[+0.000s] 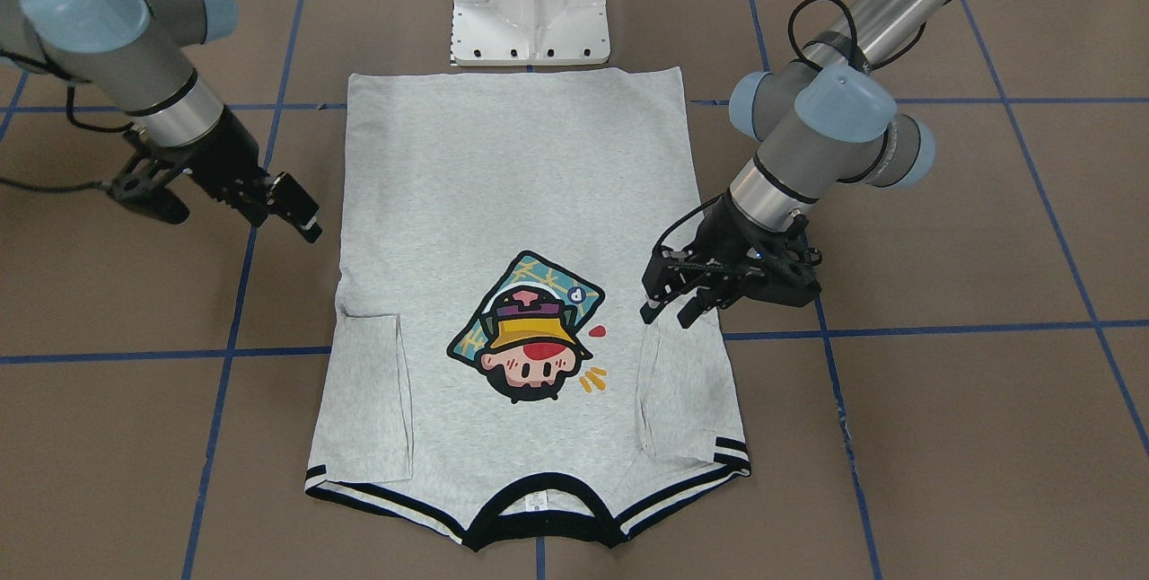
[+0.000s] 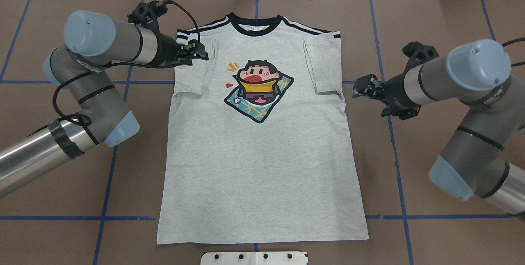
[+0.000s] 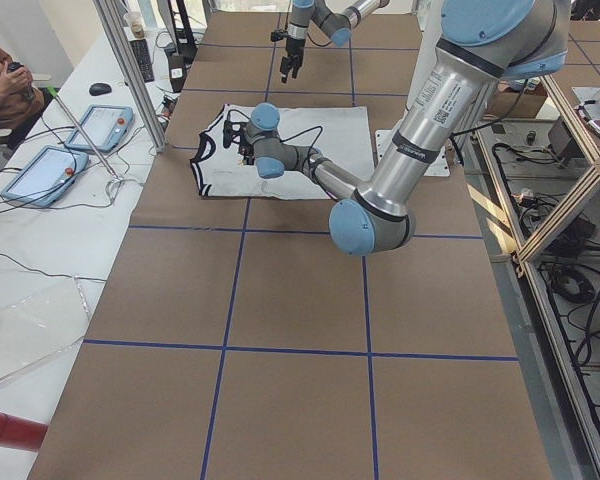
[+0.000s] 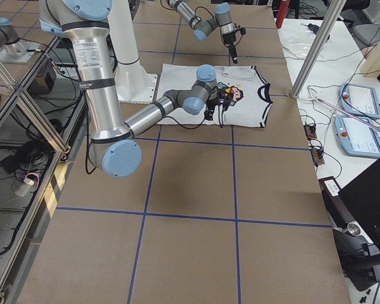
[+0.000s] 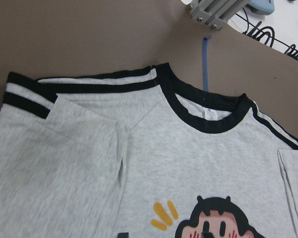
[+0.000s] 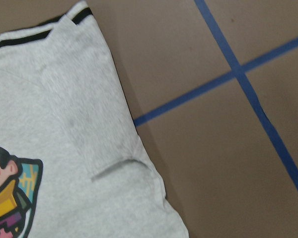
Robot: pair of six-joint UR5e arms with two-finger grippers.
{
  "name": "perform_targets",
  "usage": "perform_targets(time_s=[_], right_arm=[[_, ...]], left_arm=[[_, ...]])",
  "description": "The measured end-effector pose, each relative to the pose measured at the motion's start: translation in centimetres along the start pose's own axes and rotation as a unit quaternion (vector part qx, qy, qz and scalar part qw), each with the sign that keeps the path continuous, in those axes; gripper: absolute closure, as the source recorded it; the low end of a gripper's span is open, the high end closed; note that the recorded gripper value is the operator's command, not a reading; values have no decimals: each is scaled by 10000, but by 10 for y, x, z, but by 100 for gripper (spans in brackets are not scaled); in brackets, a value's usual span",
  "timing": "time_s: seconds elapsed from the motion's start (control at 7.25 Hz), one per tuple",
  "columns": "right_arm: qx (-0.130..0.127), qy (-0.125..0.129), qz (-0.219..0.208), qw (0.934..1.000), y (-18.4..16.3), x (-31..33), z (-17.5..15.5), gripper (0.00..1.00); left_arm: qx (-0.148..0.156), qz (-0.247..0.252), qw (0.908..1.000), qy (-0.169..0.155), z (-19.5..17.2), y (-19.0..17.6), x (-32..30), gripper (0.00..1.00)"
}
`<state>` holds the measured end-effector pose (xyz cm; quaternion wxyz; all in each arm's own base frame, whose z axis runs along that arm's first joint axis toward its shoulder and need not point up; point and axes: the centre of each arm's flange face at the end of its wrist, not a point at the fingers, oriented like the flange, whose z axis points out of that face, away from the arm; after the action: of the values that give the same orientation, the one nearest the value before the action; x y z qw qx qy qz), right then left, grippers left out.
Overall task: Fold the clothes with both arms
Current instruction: 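Move both grippers to the hem corners nearest the robot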
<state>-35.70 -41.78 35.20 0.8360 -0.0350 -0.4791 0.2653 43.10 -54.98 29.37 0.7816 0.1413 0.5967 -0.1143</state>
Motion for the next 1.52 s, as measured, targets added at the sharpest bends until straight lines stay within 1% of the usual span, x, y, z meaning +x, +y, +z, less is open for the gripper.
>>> perform_targets(time_s=[0.14,0.28,0.41,0.69,0.83,0.96,1.24,1.52], right_arm=[[-78,70,451,9989,57,8,2,1],[-39,172,739,9971,105,22,14,1],[45,262,999,9946,136,36,24,1],[123,510,1471,9877,172,68,36,10],[96,641,1650,9842,187,81,39,11],[63,774,1732,9818,199,94,43,12],[-32,964,1756,9797,220,110,48,17],[-119,1088,1751,9784,238,120,50,28]], left_arm=[[-82,11,10000,50,-13,9,-8,38],[-120,13,9999,68,-21,14,-13,38],[-116,19,9999,85,-27,17,-16,37],[-62,43,9999,140,-38,20,-16,35],[-19,57,9998,172,-41,20,-14,35],[29,72,9998,202,-45,20,-11,34],[66,87,9997,231,-47,21,-8,34],[76,95,9996,251,-49,21,-6,34]])
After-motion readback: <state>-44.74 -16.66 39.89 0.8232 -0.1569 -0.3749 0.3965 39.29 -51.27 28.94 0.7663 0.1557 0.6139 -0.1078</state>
